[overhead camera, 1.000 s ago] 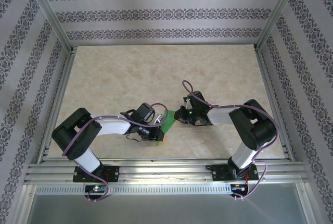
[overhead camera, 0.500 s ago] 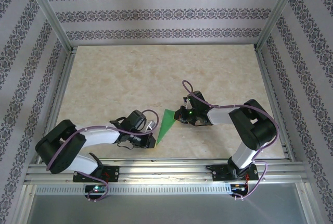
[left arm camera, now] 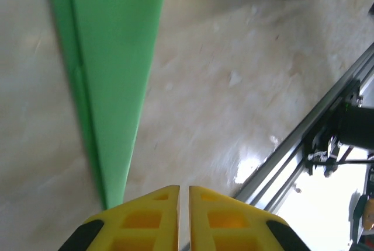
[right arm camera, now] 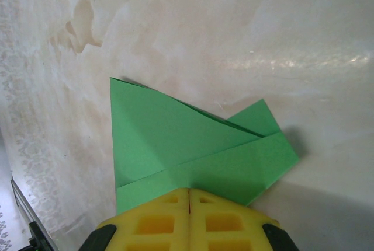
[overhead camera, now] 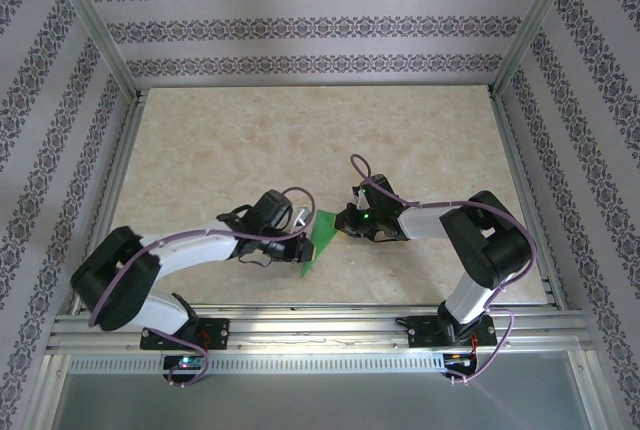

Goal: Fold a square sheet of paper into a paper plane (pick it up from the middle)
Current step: Fold the wing for the fifth time at the center of the table.

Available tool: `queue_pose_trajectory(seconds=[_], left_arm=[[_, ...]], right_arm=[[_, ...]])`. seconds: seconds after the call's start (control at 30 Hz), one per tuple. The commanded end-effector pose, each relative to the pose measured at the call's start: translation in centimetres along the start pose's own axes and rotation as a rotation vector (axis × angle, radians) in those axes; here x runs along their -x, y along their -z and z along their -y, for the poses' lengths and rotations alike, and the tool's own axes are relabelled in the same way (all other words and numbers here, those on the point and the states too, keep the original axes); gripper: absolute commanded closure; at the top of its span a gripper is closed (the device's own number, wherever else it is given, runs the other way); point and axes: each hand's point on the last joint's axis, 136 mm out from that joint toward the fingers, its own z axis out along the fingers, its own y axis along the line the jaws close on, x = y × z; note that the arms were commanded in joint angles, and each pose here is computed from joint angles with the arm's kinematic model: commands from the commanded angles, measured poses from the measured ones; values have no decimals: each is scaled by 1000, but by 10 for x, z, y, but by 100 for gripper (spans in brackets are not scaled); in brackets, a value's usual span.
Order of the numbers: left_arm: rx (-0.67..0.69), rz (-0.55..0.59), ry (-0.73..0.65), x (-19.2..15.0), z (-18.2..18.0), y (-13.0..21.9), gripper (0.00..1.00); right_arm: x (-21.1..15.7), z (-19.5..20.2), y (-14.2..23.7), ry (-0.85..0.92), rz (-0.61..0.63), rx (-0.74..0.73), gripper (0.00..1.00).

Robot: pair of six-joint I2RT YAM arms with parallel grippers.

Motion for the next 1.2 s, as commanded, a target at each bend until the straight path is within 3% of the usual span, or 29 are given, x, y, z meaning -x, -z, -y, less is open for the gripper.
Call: queue_pose_trajectory(seconds=[0.0,0.27,0.67,0.97,1.17], left_arm=[[-37,-2,-34,18,13,-13,89],[24,-149,8,-14,-22,-41,95],[98,-233,52,-74,-55,-18,95],[-9,43,-47,-9,-7,13,99],[-38,-2,-25,21,-1,-15,97]], right_arm=[[-17,53,-3,-80,-31,-179,99],[-17,51,-3,-77,-30,-175,98],[-18,54,-3,-80,-34,-181,98],[-15,46,-3,-80,-34,-156,97],[-16,45,-3,-83,-37,-152,97]])
